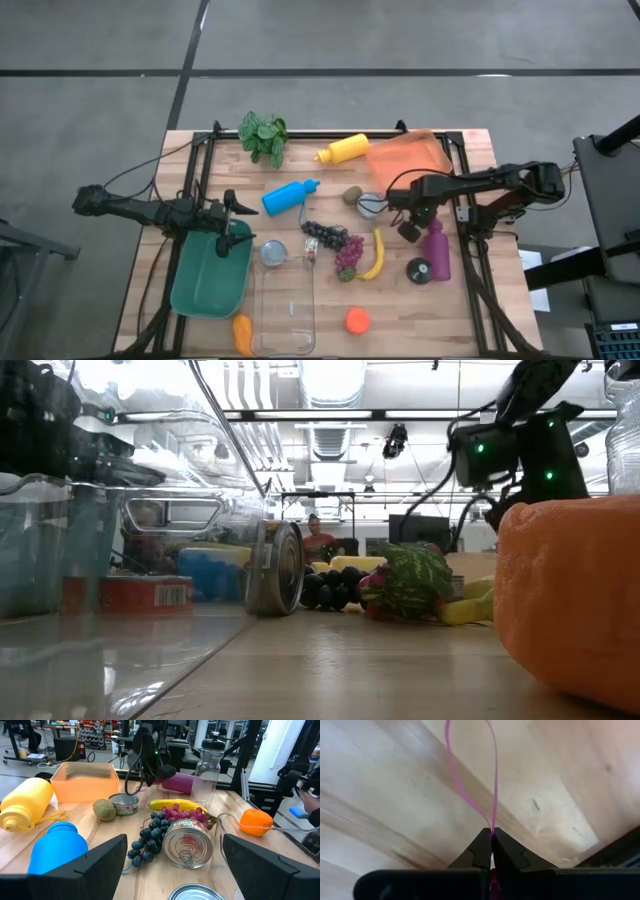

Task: Pick & Place Food Item
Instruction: Put the purple tumbler into the orange bin

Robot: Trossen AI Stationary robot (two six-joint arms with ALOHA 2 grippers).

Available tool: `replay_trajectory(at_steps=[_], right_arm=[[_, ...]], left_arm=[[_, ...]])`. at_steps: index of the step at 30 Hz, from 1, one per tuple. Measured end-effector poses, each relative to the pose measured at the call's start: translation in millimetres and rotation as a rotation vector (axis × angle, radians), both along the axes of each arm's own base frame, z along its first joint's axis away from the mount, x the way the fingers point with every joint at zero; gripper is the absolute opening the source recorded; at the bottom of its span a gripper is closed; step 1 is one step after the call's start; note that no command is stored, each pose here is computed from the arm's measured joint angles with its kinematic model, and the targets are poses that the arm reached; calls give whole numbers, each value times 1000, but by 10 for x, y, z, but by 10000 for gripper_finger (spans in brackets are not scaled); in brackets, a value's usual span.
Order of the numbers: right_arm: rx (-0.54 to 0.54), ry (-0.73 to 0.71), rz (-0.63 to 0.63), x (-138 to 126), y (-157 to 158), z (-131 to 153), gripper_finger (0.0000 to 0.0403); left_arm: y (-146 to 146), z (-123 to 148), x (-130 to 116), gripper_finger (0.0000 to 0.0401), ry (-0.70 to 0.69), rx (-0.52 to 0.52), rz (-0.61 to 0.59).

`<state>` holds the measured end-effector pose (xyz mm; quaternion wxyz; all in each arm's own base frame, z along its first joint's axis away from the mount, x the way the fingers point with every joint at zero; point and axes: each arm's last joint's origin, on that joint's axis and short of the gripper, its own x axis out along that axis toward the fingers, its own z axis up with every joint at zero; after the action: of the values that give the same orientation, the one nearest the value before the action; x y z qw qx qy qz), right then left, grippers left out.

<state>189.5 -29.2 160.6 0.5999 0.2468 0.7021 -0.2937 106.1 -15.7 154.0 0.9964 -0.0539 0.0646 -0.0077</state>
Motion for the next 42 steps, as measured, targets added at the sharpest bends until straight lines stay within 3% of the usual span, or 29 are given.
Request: replay_trajectory(at_steps=[16,42], right_arm=[[-286,-263,-46,-263,-13,498,8],[-622,-264,149,-118,348,1298,8]], left_arm=[[0,-1,0,336,1,0,0],[0,-1,0,336,1,0,0]])
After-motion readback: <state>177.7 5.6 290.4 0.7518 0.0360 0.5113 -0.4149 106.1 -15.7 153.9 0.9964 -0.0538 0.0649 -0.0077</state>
